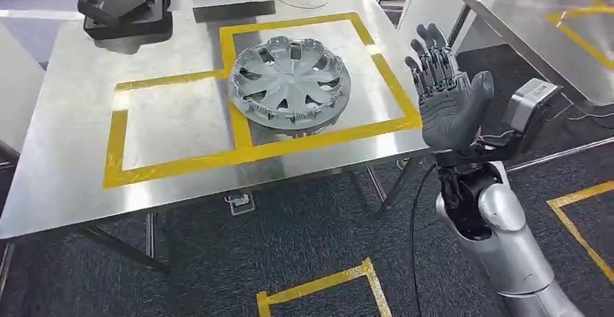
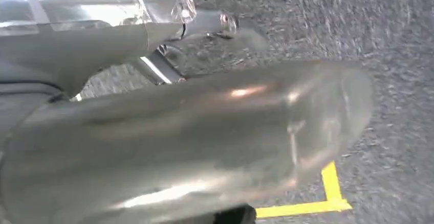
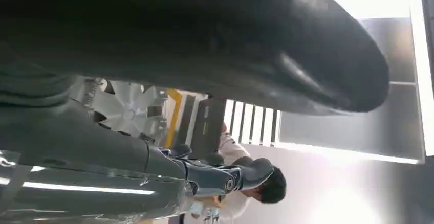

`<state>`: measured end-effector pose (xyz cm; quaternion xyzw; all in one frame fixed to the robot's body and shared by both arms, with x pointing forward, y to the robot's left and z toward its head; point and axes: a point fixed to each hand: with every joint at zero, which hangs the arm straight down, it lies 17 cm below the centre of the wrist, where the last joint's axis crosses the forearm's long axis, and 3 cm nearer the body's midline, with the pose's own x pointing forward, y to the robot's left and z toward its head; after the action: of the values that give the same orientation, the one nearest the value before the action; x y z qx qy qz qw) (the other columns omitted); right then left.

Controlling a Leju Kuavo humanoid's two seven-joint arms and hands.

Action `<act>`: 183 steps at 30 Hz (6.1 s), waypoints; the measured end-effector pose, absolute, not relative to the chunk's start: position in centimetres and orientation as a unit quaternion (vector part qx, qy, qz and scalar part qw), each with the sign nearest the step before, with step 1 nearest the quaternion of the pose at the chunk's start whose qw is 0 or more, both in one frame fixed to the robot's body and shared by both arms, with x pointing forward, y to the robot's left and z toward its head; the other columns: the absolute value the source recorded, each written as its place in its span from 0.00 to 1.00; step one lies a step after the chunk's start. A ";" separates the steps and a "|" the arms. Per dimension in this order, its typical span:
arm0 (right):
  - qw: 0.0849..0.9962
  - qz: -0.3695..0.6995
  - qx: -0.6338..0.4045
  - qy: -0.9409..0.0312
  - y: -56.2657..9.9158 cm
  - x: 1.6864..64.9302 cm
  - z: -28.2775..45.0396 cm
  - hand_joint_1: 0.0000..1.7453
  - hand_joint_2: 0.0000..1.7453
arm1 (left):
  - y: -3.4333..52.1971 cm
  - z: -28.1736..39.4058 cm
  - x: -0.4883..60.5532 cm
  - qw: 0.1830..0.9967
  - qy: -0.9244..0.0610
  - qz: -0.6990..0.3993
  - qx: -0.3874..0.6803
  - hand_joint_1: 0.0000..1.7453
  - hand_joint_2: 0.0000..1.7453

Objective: Take the parts from the cabinet and place them on the table.

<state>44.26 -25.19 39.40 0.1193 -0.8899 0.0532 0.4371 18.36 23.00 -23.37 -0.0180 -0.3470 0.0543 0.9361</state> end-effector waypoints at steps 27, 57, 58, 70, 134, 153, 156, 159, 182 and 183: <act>0.437 0.057 0.117 -0.890 -25.3 44.3 39.4 0.00 0.00 | 22.7 -23.3 18.4 0.936 -0.346 0.055 -0.021 0.00 0.00; 0.439 0.056 0.113 -0.890 -25.9 43.9 39.2 0.00 0.00 | 22.4 -23.3 18.3 0.937 -0.345 0.055 -0.023 0.00 0.00; 0.439 0.056 0.113 -0.890 -26.0 43.9 39.2 0.00 0.00 | 22.4 -23.4 18.3 0.937 -0.345 0.055 -0.023 0.00 0.00; 0.430 0.056 0.111 -0.894 -26.2 43.8 40.0 0.00 0.00 | 22.9 -23.4 18.2 0.937 -0.345 0.054 -0.019 0.00 0.00; 0.438 0.053 0.108 -0.891 -26.4 43.7 39.6 0.00 0.00 | 22.8 -23.4 18.3 0.937 -0.345 0.053 -0.023 0.00 0.00; 0.433 0.053 0.106 -0.893 -26.5 43.5 40.0 0.00 0.00 | 22.7 -23.3 18.4 0.936 -0.346 0.053 -0.025 0.00 0.00; 0.434 0.053 0.107 -0.893 -26.5 43.5 39.9 0.00 0.00 | 22.7 -23.3 18.4 0.937 -0.346 0.053 -0.025 0.00 0.00; 0.431 0.055 0.104 -0.895 -26.7 43.5 40.3 0.00 0.00 | 22.7 -23.3 18.5 0.936 -0.347 0.053 -0.026 0.00 0.00; 0.436 0.055 0.104 -0.892 -26.6 43.5 39.7 0.00 0.00 | 22.4 -23.3 18.4 0.936 -0.346 0.054 -0.028 0.00 0.00; 0.436 0.055 0.104 -0.892 -26.6 43.5 39.7 0.00 0.00 | 22.4 -23.3 18.4 0.936 -0.346 0.054 -0.028 0.00 0.00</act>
<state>43.54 -26.57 39.68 0.1043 -0.8922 0.0547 0.4361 18.42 22.38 -23.29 -0.0275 -0.3460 0.0537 0.9363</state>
